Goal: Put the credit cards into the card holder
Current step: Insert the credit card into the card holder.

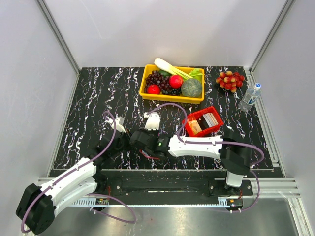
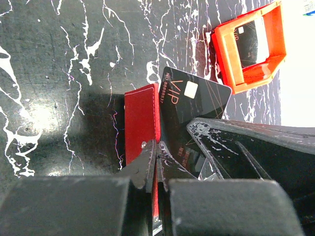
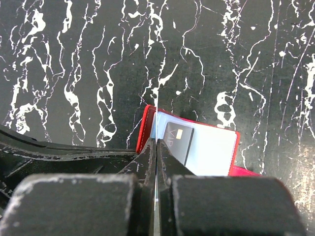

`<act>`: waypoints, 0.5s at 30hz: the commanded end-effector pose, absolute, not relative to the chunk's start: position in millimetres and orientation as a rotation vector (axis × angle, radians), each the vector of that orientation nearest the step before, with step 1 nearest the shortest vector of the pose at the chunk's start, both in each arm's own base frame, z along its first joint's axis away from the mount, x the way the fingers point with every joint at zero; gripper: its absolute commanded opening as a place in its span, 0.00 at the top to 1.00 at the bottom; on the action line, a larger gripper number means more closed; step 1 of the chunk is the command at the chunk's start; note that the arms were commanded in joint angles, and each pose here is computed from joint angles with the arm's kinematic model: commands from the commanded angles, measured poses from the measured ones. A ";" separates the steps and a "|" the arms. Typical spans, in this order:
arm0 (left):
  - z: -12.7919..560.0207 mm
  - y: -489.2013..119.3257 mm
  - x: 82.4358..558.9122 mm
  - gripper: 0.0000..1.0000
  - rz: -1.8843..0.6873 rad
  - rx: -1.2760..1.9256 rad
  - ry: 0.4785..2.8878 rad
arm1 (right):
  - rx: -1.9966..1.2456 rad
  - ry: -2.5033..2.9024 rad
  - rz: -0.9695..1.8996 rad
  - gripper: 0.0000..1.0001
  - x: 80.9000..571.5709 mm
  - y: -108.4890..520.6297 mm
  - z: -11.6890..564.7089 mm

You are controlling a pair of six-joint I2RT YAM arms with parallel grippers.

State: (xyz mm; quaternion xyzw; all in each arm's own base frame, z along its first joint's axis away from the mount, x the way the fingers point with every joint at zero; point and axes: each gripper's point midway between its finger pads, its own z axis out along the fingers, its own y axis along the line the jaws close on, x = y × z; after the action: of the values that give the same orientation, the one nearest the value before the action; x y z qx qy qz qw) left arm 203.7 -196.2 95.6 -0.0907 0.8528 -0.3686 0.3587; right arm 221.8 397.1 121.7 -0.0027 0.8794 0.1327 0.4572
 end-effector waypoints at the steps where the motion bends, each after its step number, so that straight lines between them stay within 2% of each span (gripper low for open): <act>1: 118.0 -205.5 210.3 1.00 -1.028 -0.217 2.111 | -0.034 2.143 0.210 1.00 229.6 386.1 124.0; 15: 117.6 -205.1 210.7 1.00 -1.019 -0.209 2.115 | -0.030 2.120 0.125 1.00 230.1 360.7 134.8</act>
State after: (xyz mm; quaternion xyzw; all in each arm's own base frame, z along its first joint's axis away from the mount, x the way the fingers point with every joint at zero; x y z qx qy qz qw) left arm 204.8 -197.2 97.9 -0.0899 0.8500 -0.3720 0.3620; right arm 222.0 369.9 111.8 -0.0325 0.8857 0.0576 0.4595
